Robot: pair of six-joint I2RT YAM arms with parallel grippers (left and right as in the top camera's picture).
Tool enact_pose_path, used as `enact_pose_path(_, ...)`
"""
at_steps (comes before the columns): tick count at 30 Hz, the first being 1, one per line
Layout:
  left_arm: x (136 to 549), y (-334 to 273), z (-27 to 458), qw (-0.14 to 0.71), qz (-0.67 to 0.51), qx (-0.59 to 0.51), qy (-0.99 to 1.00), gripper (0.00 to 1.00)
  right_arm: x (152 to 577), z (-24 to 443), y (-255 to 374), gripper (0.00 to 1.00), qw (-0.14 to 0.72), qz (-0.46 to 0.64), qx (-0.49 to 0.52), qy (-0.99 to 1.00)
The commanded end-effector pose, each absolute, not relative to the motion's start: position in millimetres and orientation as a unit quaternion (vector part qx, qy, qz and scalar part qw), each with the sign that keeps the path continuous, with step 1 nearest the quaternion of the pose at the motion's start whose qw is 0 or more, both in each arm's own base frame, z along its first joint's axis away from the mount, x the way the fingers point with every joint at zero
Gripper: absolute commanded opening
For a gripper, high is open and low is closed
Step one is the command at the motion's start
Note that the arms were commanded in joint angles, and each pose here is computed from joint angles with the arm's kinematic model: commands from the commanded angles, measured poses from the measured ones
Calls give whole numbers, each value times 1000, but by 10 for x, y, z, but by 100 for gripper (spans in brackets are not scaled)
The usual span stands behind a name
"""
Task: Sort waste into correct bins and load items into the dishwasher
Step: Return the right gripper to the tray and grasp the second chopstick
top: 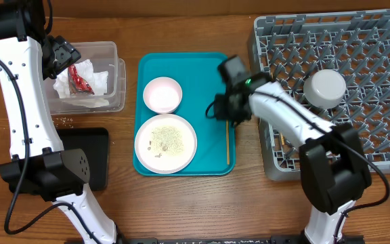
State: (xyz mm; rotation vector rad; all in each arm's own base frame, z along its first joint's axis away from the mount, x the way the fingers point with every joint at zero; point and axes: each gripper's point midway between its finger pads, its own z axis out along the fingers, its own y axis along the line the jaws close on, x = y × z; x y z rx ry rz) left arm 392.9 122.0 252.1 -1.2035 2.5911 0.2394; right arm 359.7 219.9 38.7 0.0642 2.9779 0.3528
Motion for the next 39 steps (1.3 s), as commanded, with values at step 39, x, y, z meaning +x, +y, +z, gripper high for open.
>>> enact_pose_path(39,3912,1212,2554,142,87,-421,892,100,3497,-171,2071,36,79,2,33,996)
